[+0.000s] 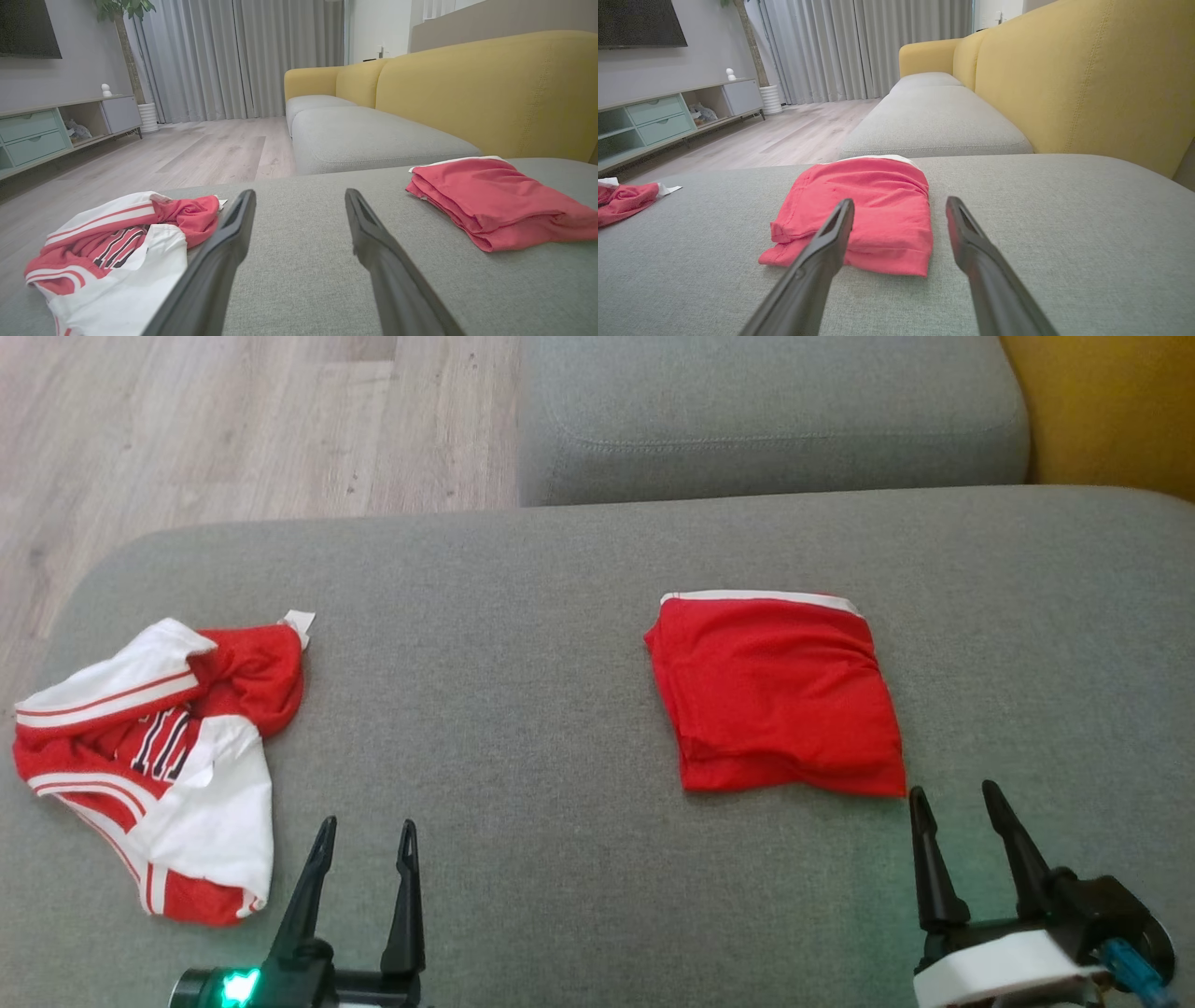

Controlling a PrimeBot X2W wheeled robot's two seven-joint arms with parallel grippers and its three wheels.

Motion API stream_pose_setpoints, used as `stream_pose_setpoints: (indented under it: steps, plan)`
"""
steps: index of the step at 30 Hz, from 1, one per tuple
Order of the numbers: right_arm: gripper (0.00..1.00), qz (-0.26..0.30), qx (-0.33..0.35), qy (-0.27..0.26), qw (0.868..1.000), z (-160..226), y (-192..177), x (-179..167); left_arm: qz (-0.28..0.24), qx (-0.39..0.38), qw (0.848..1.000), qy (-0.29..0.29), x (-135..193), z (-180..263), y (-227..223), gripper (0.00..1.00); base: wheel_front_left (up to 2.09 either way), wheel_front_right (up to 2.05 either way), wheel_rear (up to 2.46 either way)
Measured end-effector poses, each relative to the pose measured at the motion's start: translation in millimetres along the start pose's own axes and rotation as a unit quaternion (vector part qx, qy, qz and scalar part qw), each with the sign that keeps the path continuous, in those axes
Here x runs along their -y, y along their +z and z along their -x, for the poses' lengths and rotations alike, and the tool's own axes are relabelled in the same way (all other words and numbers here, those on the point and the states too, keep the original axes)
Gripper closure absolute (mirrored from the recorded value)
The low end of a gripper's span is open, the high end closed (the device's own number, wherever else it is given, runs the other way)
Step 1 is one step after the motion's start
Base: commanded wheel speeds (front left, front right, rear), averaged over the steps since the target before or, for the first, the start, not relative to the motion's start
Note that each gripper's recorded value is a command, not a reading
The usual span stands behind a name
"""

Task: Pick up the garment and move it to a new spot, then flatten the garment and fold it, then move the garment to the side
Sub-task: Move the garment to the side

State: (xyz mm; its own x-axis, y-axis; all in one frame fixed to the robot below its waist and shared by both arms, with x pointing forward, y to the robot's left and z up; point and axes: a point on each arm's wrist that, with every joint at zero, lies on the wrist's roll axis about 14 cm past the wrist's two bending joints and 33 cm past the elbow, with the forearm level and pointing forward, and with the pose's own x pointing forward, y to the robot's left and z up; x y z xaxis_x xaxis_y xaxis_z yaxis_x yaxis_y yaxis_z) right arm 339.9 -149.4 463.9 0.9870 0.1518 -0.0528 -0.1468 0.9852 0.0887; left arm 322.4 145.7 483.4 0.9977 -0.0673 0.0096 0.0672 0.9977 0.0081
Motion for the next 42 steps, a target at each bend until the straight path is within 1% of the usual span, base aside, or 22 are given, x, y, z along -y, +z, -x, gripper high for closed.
stream_pose_setpoints:
  steps: [8,13,20,30,32,35,42]
  plan:
    - [0.00,-0.001,-0.020,0.002,1.000,-8.2,-11.8,-0.2,0.005,-0.013,1.000,-0.012,4.4,-5.2,-7.3,0.00,0.00,0.00,0.00]
    - [0.00,0.001,-0.015,0.003,1.000,-26.8,-8.1,1.6,0.013,-0.014,1.000,-0.021,7.9,-14.3,-7.6,0.00,0.00,0.00,0.00]
    - [0.00,0.000,-0.022,0.008,1.000,-52.2,-13.2,1.1,0.015,-0.006,1.000,-0.020,5.8,-30.5,-3.3,0.00,0.00,0.00,0.00]
    - [0.00,-0.018,-0.074,0.021,0.997,-100.5,-48.7,-4.7,0.022,-0.008,1.000,-0.018,3.7,-51.7,-6.9,0.00,0.00,0.00,0.00]
    - [0.00,-0.017,-0.092,0.025,0.995,-108.9,-58.6,-4.8,0.021,-0.011,1.000,-0.020,4.7,-55.6,-9.3,0.00,0.00,0.00,0.00]
    - [0.00,-0.010,-0.118,0.024,0.993,-119.8,-72.1,0.6,0.019,-0.012,1.000,-0.016,2.0,-61.5,-11.1,0.00,0.00,0.00,0.00]
    - [0.00,0.006,-0.147,-0.021,0.989,-134.0,-89.1,31.9,0.019,-0.030,0.999,-0.012,-0.3,-65.3,-23.3,0.00,0.00,0.00,0.00]
